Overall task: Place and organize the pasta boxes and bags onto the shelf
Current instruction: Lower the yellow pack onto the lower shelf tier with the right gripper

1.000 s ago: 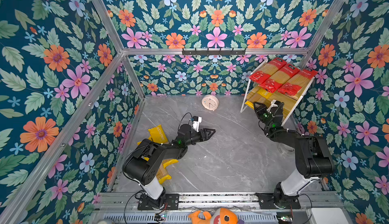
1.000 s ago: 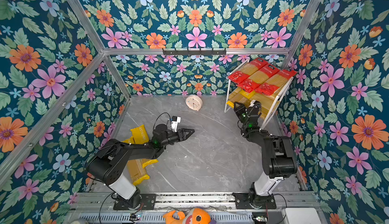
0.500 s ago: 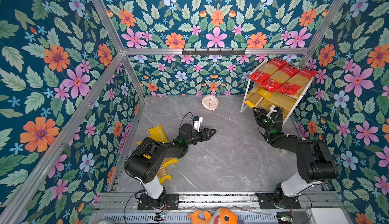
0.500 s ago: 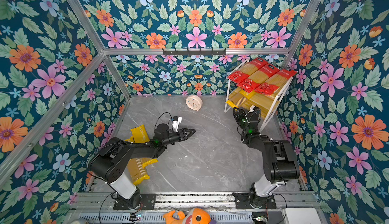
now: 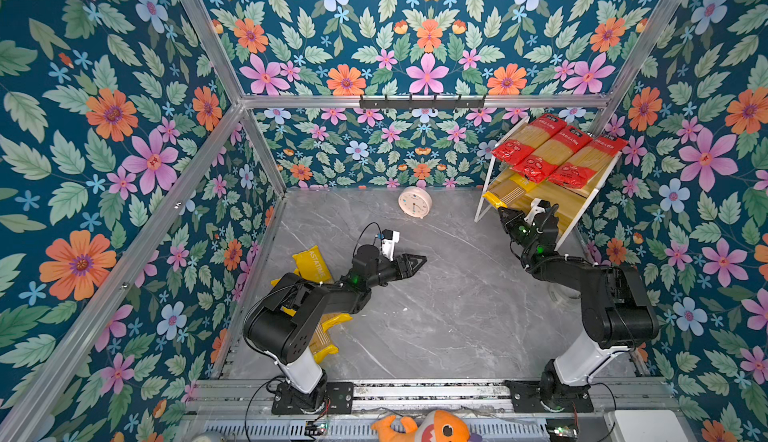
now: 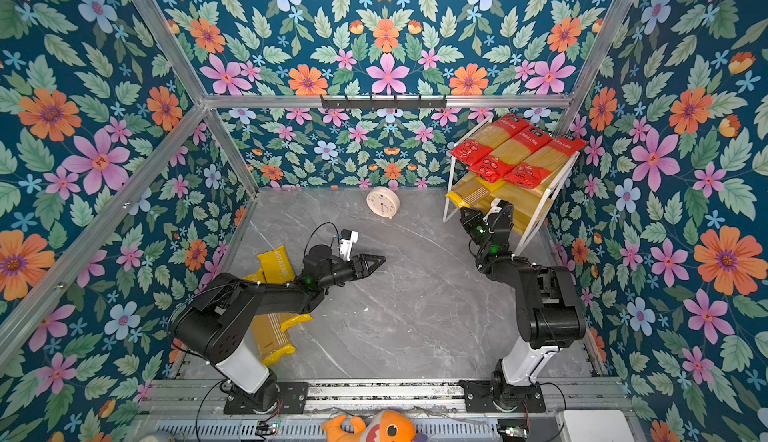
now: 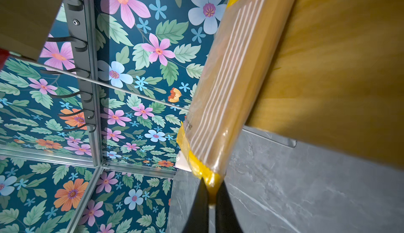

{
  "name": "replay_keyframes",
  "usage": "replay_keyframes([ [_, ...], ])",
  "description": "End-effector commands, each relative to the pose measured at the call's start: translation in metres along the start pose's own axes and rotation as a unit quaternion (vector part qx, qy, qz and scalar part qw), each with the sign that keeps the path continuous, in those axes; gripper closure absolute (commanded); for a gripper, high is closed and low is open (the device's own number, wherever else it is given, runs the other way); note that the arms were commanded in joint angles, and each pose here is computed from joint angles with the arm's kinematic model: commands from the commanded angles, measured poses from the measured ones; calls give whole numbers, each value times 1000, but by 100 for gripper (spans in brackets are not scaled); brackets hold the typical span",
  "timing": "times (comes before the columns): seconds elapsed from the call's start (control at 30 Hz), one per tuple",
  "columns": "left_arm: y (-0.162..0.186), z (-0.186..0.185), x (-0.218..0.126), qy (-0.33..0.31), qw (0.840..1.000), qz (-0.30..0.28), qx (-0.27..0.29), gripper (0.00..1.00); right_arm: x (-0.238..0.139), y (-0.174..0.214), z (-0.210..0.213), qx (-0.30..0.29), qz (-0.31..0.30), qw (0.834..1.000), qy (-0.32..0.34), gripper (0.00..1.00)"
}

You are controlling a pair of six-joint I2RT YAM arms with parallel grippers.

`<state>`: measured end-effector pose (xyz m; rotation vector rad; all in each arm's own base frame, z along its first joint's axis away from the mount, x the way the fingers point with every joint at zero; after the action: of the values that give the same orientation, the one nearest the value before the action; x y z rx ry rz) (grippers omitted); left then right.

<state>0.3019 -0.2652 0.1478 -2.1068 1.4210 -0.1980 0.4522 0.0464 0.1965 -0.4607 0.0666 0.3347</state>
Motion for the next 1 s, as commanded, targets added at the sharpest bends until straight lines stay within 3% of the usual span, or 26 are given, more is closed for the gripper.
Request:
replay_keyframes([
  [0.0, -3, -4, -1, 4, 1000, -7, 17, 40, -1, 6, -4, 5, 15, 1000, 4, 76],
  [0.07, -3, -3, -1, 4, 1000, -6, 17, 40, -2, 5, -7, 21, 6, 1000, 3, 59],
  [0.23, -5, -5, -2, 2, 1000, -8, 21, 40, 3, -2, -5, 36, -13, 999, -3, 49],
  [0.87, -3, -2, -2, -7, 1000, -6, 25, 40, 22, -17, 7, 66, -33, 997, -29, 47],
  [0.97, -3, -2, -1, -6, 1000, -5, 25, 40, 28, -18, 9, 68, -25, 997, -34, 52],
])
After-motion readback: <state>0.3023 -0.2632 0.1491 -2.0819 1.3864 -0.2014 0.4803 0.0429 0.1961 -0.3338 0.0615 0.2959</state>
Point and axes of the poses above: each gripper's point midway between its finger pads, its own x axis out along the fingers, its own z axis along the line the jaws close on, y = z × x, the point moved 4 cm from there along -x, back along the fingers, and after that the axes turned 1 degree about x, right-handed, at the moved point
